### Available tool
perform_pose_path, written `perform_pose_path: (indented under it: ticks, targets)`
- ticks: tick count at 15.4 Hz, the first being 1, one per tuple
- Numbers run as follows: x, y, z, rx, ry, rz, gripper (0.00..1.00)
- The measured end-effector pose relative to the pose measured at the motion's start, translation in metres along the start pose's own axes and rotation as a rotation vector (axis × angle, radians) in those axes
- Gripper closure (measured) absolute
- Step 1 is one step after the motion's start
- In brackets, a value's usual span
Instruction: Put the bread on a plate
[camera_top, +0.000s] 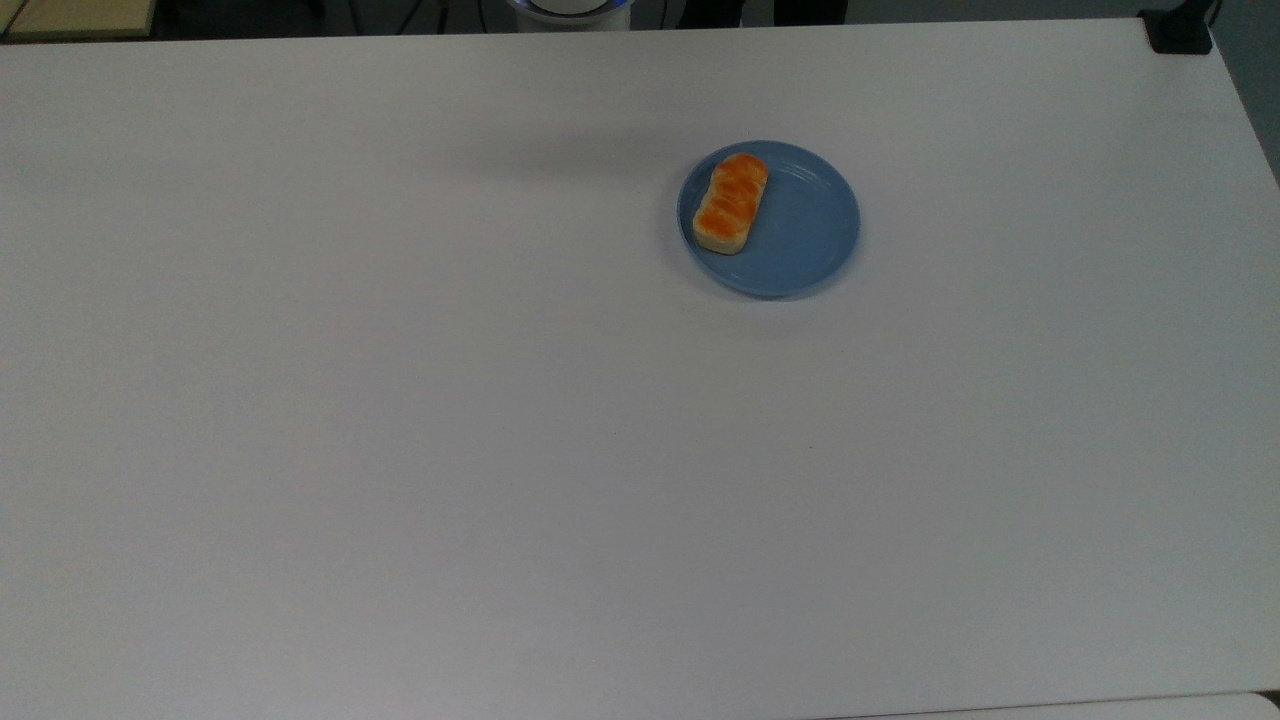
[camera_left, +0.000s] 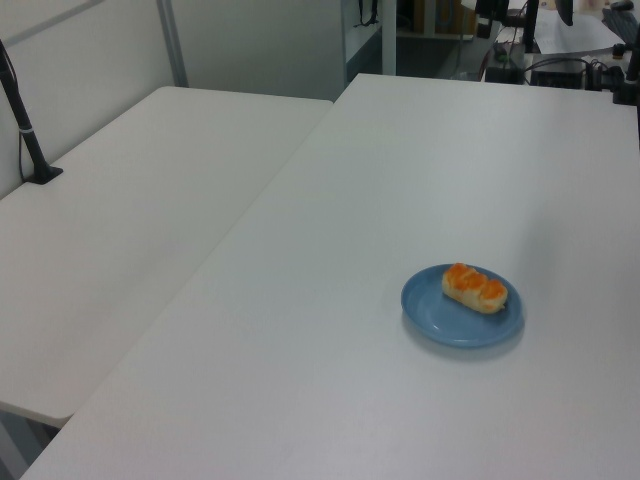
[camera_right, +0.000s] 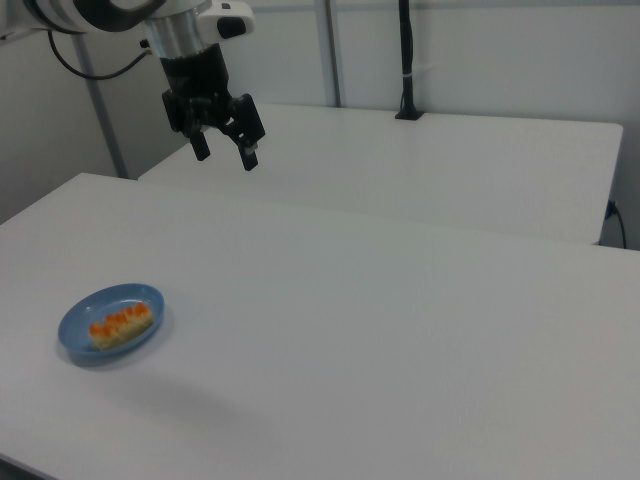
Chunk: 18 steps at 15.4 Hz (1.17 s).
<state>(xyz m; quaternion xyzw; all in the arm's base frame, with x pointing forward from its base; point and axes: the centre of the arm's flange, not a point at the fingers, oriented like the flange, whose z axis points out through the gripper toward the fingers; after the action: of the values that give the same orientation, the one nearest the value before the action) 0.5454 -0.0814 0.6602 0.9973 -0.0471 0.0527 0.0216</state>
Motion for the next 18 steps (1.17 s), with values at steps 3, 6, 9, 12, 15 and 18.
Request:
perform_pose_path:
  ticks: [3,6,9,12,15,18]
  targets:
    - [0.001,-0.01,0.006,0.002,-0.012,-0.02,0.0]
    - [0.003,-0.023,0.017,0.008,-0.033,-0.027,0.0]
    - [0.003,-0.025,0.024,0.009,-0.048,-0.007,0.0]
    - [0.002,-0.024,0.026,0.01,-0.051,-0.051,0.0]
    - [0.002,-0.021,0.025,0.01,-0.05,-0.08,0.0]
    - [0.002,-0.017,0.024,0.01,-0.048,-0.08,0.0]
